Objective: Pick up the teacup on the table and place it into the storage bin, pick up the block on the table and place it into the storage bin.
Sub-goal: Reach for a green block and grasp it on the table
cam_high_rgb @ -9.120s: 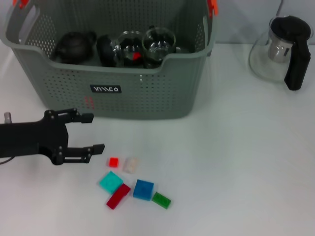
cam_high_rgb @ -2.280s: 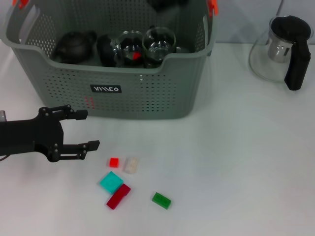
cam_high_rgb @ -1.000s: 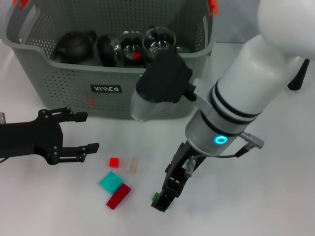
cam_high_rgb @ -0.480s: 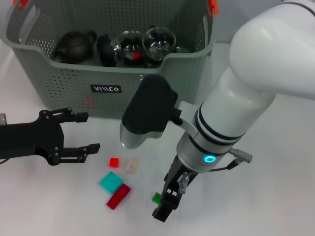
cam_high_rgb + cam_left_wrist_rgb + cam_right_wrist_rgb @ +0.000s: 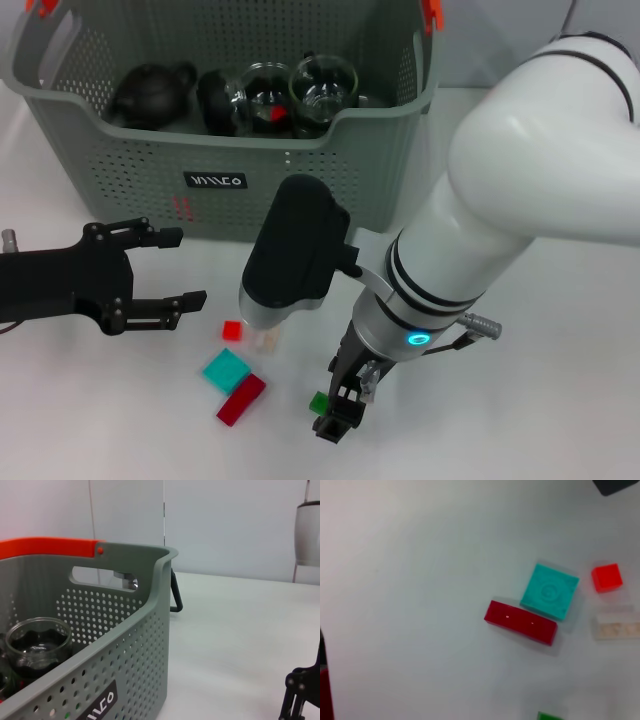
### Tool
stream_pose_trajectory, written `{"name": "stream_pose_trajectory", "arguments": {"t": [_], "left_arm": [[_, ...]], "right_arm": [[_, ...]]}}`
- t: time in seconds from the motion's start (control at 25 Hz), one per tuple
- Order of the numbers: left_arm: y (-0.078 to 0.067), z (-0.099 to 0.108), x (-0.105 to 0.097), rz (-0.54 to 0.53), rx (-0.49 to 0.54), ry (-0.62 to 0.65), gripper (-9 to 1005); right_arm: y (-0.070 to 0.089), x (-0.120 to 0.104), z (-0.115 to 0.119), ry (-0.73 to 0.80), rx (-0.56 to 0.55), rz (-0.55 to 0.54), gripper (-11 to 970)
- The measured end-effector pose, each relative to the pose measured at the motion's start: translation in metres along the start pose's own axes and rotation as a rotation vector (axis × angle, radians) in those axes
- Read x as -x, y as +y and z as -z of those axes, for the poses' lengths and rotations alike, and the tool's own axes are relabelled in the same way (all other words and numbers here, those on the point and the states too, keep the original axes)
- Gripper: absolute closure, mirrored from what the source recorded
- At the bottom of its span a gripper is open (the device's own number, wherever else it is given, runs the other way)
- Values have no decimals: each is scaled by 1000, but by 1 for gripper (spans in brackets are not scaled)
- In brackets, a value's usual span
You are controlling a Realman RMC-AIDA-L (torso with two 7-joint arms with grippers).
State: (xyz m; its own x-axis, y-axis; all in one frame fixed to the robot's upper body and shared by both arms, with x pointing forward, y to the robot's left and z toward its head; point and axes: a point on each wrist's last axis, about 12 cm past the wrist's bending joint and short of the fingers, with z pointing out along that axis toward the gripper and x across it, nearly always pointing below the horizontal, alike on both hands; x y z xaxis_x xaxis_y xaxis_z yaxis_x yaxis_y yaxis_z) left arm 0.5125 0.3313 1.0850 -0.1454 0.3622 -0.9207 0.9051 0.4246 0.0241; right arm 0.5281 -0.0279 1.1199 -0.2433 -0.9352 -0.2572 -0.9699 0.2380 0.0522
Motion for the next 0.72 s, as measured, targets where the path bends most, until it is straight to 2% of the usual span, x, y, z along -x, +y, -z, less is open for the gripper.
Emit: {"name": "stream_pose_trajectory", "arguments": {"t": [0.48,0.68,0.72], "left_arm": [[1,-1,2,-5,0,0,166],[2,-1,2,-6,2,-1,166],[2,-1,2,-6,2,-1,166]], "right_arm": [[-2,-3,-6,12,-10,36,334],[0,-1,-7,9,-7,49,453],[0,-1,-7,8,-7,50,453]]}}
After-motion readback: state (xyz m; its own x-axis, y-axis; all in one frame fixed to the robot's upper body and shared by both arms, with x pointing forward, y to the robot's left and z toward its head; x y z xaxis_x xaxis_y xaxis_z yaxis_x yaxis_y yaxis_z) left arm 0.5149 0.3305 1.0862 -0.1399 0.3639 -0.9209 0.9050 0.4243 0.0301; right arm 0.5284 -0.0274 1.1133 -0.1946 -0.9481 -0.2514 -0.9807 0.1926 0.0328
